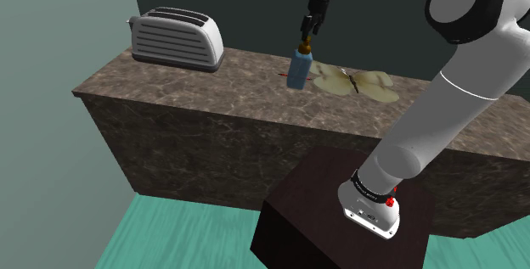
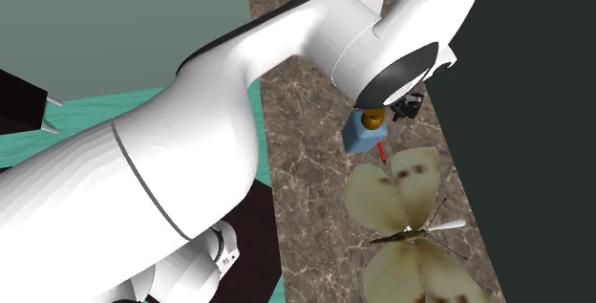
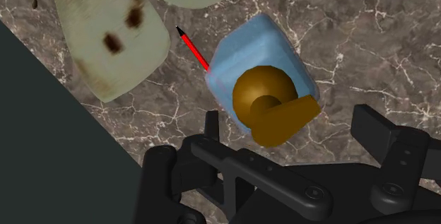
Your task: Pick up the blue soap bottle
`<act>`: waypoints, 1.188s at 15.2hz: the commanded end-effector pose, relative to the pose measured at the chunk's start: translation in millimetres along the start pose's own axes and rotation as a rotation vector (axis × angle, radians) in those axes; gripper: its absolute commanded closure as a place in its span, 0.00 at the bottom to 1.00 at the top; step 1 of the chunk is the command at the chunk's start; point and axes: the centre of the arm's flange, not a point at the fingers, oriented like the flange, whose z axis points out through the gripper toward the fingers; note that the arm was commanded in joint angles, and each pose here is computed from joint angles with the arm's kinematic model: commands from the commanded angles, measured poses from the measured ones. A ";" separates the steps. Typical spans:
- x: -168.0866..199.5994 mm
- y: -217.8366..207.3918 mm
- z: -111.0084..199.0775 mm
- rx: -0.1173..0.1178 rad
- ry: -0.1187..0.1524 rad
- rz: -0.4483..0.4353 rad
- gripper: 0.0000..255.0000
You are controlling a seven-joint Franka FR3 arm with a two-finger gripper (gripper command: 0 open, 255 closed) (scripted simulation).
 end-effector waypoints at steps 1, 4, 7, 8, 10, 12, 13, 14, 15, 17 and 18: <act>-0.2 -0.3 10.3 0.000 0.001 -0.001 0.00; -0.6 -1.6 23.8 0.000 0.001 -0.001 0.00; -0.3 -1.5 23.8 0.000 0.001 -0.001 1.00; -0.3 -1.5 23.8 0.000 0.001 -0.001 1.00; -0.3 -1.6 23.9 0.000 0.001 -0.001 1.00; -0.3 -1.5 23.9 0.000 0.001 -0.001 1.00; -0.4 -1.5 23.8 0.000 0.001 -0.001 1.00; -0.4 -1.5 23.9 0.000 0.001 -0.001 1.00; -0.4 -1.5 23.9 0.000 0.001 -0.001 1.00; -0.4 -1.1 18.5 0.000 0.001 -0.001 1.00; -0.3 -0.6 13.3 0.000 0.001 -0.001 1.00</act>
